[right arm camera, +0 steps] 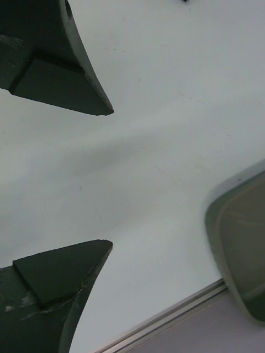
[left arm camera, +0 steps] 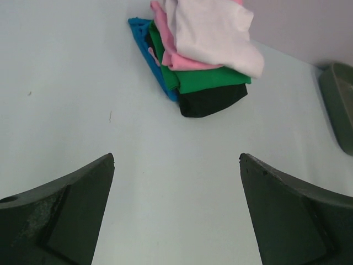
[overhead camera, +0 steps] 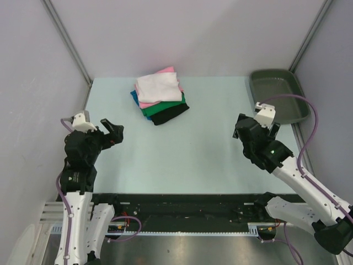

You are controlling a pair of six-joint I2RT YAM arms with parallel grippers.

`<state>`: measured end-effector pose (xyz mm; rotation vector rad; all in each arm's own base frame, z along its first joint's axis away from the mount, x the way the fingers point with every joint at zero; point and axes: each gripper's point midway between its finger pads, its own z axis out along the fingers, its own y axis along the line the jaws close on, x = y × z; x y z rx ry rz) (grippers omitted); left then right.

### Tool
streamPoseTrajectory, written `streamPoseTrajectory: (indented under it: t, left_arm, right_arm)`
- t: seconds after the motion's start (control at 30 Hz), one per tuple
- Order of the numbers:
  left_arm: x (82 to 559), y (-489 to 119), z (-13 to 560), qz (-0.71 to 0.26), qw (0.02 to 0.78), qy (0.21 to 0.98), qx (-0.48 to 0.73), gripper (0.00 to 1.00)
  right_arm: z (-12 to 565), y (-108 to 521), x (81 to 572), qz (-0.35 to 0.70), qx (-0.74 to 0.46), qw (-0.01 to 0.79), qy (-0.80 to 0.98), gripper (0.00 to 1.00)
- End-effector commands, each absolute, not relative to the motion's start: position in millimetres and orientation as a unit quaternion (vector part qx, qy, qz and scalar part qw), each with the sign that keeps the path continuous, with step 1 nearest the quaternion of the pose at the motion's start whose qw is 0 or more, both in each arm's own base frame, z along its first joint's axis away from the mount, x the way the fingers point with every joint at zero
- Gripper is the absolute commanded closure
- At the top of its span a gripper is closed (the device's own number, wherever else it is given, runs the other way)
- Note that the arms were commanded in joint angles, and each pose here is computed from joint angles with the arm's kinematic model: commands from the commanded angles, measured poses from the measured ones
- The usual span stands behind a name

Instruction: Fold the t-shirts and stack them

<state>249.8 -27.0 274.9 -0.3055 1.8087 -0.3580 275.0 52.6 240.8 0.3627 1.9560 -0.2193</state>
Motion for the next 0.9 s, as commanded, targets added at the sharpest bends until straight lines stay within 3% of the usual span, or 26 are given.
streamPoseTrajectory:
  t: [0.0,0.4,0.87]
  left_arm:
    - [251,-16,261,-0.133,0.586,0.782,-0.165,0.00]
    - [259,-8,257,-0.113,0.581,0.786,-0.179,0.00]
    - [264,2,249,-0.089,0.582,0.784,-0.194,0.00]
  right_arm:
    - [250,37,260,-0.095,0.195,0.565,0.796,0.00]
    - [232,44,260,-0.105,0.176,0.541,0.816,0.00]
    - [255,82,269,-0.051,0.134,0.584,0.799,0.00]
